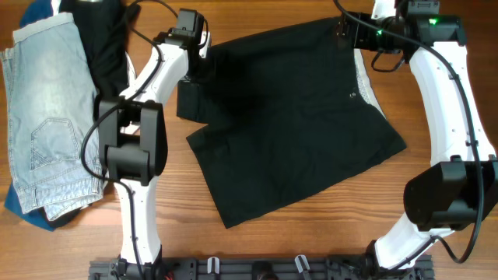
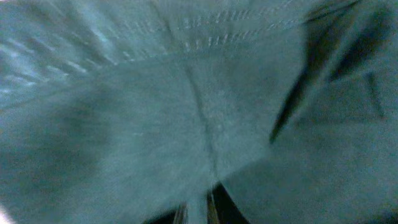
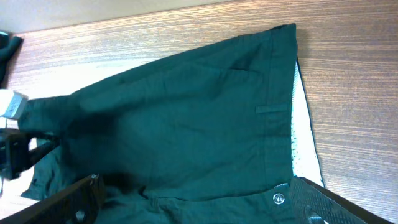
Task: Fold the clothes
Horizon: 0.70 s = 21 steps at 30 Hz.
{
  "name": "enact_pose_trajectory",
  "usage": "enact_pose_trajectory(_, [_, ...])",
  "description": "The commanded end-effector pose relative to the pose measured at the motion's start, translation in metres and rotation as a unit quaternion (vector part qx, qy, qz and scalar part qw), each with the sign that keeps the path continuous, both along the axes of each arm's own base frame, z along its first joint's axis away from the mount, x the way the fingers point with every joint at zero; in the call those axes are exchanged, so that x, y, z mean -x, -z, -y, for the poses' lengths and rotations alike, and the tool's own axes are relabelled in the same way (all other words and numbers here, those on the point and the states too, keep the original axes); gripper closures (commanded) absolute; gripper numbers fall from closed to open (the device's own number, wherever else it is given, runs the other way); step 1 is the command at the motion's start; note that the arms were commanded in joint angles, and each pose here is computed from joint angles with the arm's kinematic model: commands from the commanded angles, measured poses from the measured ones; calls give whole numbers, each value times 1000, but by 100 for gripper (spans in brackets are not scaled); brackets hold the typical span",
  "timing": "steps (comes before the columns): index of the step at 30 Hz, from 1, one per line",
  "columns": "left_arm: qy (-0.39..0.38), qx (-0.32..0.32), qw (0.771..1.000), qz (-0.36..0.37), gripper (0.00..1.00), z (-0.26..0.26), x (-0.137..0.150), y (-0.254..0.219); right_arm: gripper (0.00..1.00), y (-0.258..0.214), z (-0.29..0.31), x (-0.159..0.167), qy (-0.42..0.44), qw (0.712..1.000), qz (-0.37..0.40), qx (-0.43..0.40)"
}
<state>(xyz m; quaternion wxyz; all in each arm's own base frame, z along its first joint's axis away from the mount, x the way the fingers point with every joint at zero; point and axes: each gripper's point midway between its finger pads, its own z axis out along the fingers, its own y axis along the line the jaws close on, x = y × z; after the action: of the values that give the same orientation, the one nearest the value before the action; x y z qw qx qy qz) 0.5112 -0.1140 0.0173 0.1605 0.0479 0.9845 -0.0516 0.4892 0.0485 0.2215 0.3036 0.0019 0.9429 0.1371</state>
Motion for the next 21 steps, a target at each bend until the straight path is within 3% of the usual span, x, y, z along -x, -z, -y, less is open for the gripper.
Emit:
enact_pose_trajectory(1, [-7, -2, 998, 67, 94, -5, -35, -6, 0, 11, -3, 0, -11, 1000, -10, 2])
enact_pose_trajectory(5, [-55, 14, 985, 161, 91, -18, -80, -25, 0, 15, -3, -1, -11, 1000, -14, 2])
enact_pose_trajectory(8, [-91, 28, 981, 169, 83, -32, -91, -11, 0, 32, -2, -3, -12, 999, -33, 5])
enact_pose_trajectory(12, [-119, 66, 982, 132, 83, -40, -79, -19, 1, 55, 10, -5, 4, 998, -58, 37])
enact_pose_trajectory(15, [-124, 105, 982, 100, 82, -47, -68, -58, 2, 81, 17, -3, 2, 994, -87, 62])
enact_pose_trajectory(18, [-118, 146, 980, 66, 77, -48, -48, -110, 15, 112, 31, -3, 1, 989, -120, 91])
enact_pose_trajectory(21, [-118, 142, 982, 44, 71, -51, -23, -140, 23, 138, 43, -3, 7, 985, -145, 91])
